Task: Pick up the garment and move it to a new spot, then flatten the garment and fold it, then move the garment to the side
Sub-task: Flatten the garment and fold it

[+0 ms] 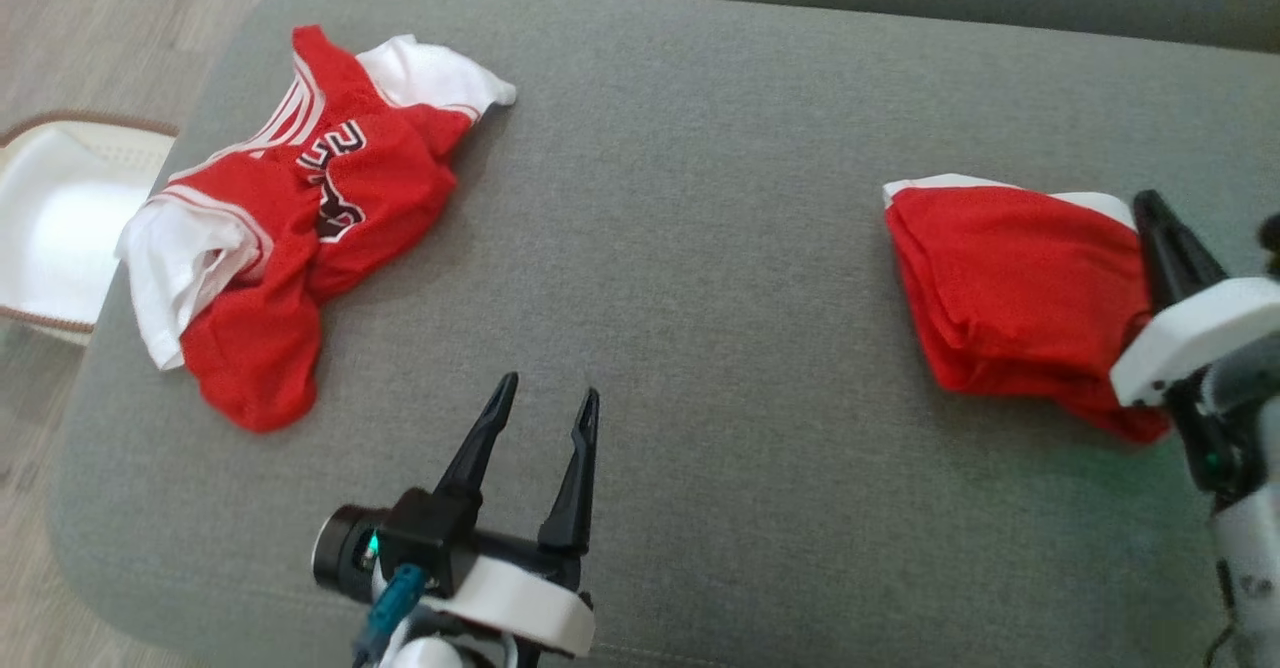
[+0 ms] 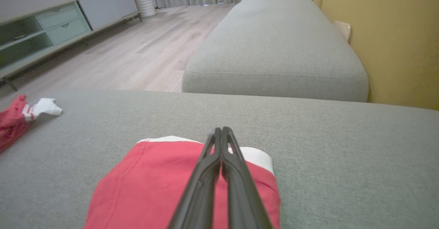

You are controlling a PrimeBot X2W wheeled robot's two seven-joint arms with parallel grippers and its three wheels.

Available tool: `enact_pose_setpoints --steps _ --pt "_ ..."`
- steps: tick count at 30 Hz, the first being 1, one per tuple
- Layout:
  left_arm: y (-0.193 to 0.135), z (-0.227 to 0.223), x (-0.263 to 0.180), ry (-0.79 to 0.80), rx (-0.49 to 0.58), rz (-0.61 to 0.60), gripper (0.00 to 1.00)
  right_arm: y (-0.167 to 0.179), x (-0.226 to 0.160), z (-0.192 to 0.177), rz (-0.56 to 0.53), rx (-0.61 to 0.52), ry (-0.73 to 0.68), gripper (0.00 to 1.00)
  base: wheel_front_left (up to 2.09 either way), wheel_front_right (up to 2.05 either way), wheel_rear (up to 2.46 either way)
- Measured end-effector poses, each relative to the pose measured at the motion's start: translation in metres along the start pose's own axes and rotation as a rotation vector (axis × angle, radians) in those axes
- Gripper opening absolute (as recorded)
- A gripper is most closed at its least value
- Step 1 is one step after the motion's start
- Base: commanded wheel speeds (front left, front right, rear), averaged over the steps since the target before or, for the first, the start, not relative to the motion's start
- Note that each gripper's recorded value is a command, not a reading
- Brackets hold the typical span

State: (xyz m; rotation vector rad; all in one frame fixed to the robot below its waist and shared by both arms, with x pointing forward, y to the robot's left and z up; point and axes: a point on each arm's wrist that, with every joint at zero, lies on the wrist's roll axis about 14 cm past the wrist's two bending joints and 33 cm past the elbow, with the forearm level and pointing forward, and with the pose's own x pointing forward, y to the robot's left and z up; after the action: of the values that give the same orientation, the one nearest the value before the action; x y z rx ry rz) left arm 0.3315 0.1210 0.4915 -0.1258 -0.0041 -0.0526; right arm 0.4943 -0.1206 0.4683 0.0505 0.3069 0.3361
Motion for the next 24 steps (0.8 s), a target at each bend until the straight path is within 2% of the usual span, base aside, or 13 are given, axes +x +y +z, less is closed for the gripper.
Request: enact_pose_setpoints --steps 2,9,14,20,24 --pt "0.001 0.002 0.003 -0.006 -0.004 0.003 1.0 0.006 0.009 -0.011 0.012 -0.037 0.022 0.0 0.0 0.0 0.0" --pt "0.003 0.002 0.002 -0.003 -0.006 0.012 1.0 0.055 0.016 -0.072 0.098 -0.036 0.114 0.0 0.0 0.0 0.0" --pt "0.005 0.002 0.0 -0.004 -0.005 0.018 1.0 0.065 0.009 -0.107 0.11 -0.048 0.165 0.0 0.0 0.0 0.0" --pt "0.004 0.007 -0.002 -0.02 -0.003 0.018 1.0 0.066 0.01 -0.103 0.108 -0.082 0.115 0.0 0.0 0.0 0.0" --pt "0.002 0.012 -0.004 -0.04 0.006 0.007 1.0 0.066 0.007 -0.083 0.103 -0.109 0.042 0.0 0.0 0.0 0.0"
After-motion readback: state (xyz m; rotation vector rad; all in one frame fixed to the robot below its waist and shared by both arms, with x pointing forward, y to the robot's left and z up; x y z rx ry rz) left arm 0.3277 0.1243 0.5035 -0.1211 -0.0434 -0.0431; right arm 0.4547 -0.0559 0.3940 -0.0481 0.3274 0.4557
